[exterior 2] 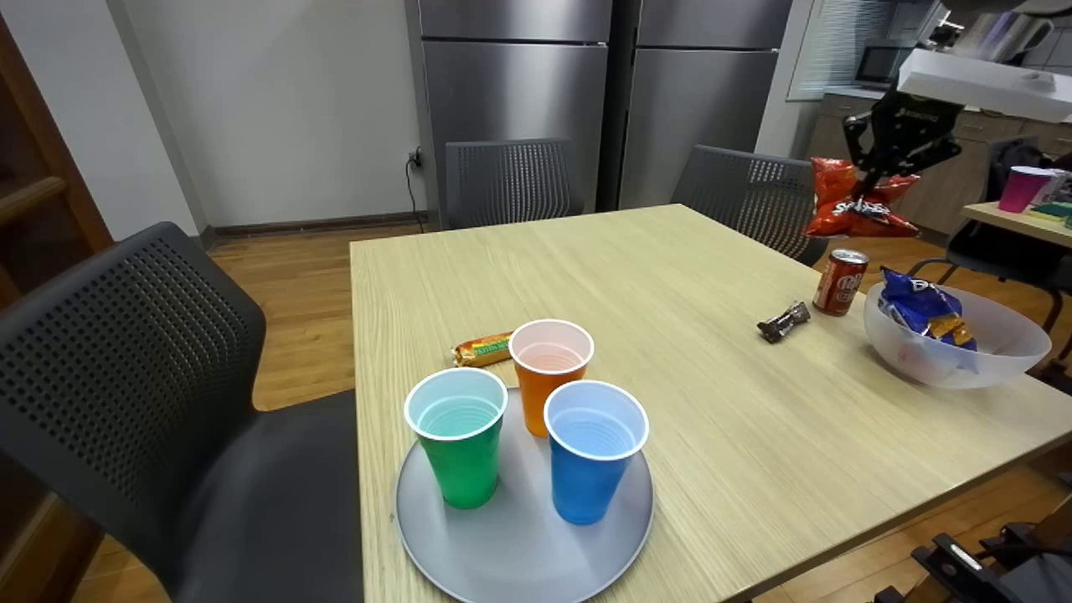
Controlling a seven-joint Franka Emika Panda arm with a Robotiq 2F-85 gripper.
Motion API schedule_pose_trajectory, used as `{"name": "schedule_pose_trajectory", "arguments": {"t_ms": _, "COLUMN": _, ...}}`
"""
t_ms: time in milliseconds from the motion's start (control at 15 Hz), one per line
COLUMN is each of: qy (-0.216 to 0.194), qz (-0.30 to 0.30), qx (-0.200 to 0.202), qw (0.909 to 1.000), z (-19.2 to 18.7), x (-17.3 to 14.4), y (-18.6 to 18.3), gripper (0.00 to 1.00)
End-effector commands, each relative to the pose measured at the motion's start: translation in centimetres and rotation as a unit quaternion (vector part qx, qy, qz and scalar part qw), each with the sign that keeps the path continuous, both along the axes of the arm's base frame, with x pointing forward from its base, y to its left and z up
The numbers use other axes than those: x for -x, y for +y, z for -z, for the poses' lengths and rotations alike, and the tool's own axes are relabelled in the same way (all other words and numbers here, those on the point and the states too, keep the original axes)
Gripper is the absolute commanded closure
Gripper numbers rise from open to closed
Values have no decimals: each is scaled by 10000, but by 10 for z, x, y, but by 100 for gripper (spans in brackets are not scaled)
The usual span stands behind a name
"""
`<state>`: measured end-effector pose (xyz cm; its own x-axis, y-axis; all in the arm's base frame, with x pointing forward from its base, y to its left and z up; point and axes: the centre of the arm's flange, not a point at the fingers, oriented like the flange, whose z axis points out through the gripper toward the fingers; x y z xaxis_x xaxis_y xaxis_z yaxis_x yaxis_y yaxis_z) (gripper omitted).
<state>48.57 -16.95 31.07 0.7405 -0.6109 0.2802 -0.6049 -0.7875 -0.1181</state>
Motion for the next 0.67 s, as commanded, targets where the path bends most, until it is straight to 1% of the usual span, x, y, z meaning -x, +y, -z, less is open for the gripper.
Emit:
{"name": "schedule_pose_trajectory", "arguments": {"t_ms": 0, "qy": -92, "qz": 327, "qx": -85, "qw": 9994, "z": -9, "x": 43, "y": -16, "gripper": 100}}
{"name": "schedule_pose_trajectory", "arguments": {"t_ms": 333, "qy": -38, "qz": 789, "qx": -182, "qw": 9967, "z": 0, "x": 76, "y": -44, "gripper": 100}}
{"name": "schedule_pose_trajectory", "arguments": {"t_ms": 600, "qy": -22, "qz": 1141, "qx": -281, "qw": 9931, "z": 13, "x": 89, "y": -62, "gripper": 100}}
